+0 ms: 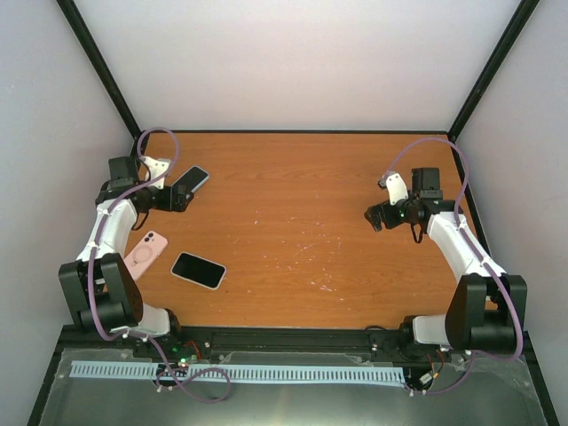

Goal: Take the phone out of the phone case
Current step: Move the phone to the center of the board.

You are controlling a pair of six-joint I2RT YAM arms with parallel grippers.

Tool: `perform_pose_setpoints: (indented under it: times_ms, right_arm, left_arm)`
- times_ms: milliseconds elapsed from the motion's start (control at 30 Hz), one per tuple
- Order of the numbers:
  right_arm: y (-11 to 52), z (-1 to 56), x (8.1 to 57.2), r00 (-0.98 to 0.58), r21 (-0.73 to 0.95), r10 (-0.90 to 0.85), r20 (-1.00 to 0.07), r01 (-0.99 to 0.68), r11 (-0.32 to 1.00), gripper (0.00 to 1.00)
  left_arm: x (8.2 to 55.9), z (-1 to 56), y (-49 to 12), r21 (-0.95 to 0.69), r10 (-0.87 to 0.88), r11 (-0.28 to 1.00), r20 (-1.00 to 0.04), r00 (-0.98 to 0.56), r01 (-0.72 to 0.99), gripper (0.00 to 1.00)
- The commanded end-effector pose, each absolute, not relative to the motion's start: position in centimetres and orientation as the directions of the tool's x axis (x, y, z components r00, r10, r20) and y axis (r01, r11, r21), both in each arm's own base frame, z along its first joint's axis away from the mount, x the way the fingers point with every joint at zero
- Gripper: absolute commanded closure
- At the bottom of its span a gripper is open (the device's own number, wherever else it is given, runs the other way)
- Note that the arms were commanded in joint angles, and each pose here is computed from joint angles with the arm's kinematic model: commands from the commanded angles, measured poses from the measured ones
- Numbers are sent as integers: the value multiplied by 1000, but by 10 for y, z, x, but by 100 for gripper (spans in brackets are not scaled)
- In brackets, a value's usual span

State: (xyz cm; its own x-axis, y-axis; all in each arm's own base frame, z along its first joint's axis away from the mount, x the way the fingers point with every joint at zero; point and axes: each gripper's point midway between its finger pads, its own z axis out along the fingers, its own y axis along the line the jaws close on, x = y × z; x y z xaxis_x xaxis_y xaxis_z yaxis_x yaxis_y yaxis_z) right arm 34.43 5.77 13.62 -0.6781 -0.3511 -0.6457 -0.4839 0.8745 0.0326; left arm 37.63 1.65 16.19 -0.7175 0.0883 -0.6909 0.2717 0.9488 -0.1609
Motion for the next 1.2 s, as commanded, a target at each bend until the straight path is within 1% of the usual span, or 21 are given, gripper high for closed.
perform_pose_setpoints:
  times_ms: [0, 100, 300, 400, 467, 600, 700, 867, 1000, 1167]
  right_arm:
    - [64, 137, 342, -684, 71, -381, -623, -534, 842, 0]
    - [75, 135, 334, -672, 118, -410, -616, -594, 796, 0]
    - [76, 134, 334, -679, 132, -402, -615, -591, 796, 0]
    - [77, 131, 333, -682, 138, -408, -606, -596, 791, 0]
    - [78, 131, 333, -687, 149, -409, -601, -599, 787, 0]
    - [82, 129, 329, -684, 169, -421, -596, -619, 767, 0]
    - [83, 127, 328, -684, 178, -424, -593, -626, 759, 0]
    - [84, 125, 329, -693, 194, -417, -588, -622, 759, 0]
    - [85, 124, 326, -700, 204, -415, -581, -619, 759, 0]
    - [85, 124, 325, -701, 206, -414, -581, -619, 758, 0]
  left_arm:
    - [362, 155, 15, -176, 134, 936, -623, -771, 305, 0]
    - [348, 147, 7, -173, 196, 913, -611, -767, 371, 0]
    - [316, 132, 5, -157, 292, 875, -582, -759, 457, 0]
    - [294, 123, 18, -134, 344, 862, -554, -758, 489, 0]
    - [281, 114, 32, -93, 380, 864, -523, -763, 495, 0]
    - [256, 103, 56, -21, 433, 861, -496, -753, 508, 0]
    - [238, 85, 63, 10, 476, 850, -446, -758, 527, 0]
    - [220, 67, 65, 89, 562, 811, -395, -727, 578, 0]
    - [206, 47, 72, 144, 616, 782, -327, -717, 606, 0]
    - [198, 33, 72, 169, 643, 763, -298, -705, 624, 0]
